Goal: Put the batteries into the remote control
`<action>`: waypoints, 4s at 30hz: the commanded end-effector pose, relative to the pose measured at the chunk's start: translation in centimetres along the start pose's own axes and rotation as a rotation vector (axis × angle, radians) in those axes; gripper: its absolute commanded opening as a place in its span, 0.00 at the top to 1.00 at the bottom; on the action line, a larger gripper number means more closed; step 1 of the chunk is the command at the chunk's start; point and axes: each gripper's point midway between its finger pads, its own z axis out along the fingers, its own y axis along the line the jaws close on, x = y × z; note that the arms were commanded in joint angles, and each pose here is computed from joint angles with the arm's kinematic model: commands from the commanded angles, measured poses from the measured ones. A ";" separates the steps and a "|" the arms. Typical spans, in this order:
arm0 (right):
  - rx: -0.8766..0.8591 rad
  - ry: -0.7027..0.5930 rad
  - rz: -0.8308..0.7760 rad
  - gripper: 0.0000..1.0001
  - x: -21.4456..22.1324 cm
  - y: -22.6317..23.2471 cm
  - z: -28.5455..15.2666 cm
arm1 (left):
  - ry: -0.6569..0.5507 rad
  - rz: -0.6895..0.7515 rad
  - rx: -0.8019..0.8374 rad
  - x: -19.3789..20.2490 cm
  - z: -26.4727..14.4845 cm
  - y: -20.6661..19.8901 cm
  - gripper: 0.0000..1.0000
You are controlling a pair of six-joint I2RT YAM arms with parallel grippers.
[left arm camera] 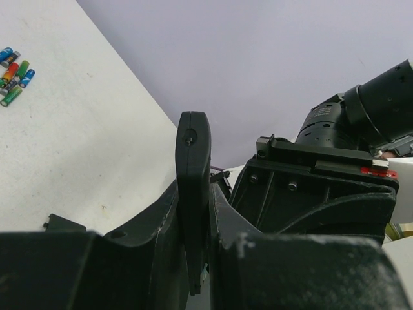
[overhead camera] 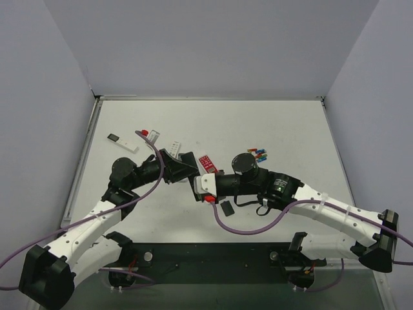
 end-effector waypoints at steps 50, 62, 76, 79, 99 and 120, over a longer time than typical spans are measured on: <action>0.470 -0.257 0.527 0.38 -1.7 -3.7 -2.8 | -0.312 0.011 -0.055 -3.2 -2.3 1.2 1.00; 0.482 -0.315 1.135 0.34 3.0 -2.6 -1.9 | -0.382 -0.017 -0.013 -4.1 -2.9 0.3 1.00; 0.427 -0.411 1.253 0.58 4.0 -2.0 -0.7 | -0.444 -0.048 0.018 -4.9 -3.6 -0.5 1.00; 0.421 -0.413 1.268 0.71 4.4 -1.8 -0.5 | -0.453 -0.058 0.036 -5.1 -3.6 -0.8 1.00; 0.391 -0.182 1.061 0.41 3.8 -2.1 -0.6 | -0.417 0.009 -0.106 -3.8 -3.9 2.9 1.00; 1.242 0.510 1.346 0.27 25.5 -8.3 -16.6 | -0.227 0.187 -0.374 -2.0 -6.2 6.9 1.00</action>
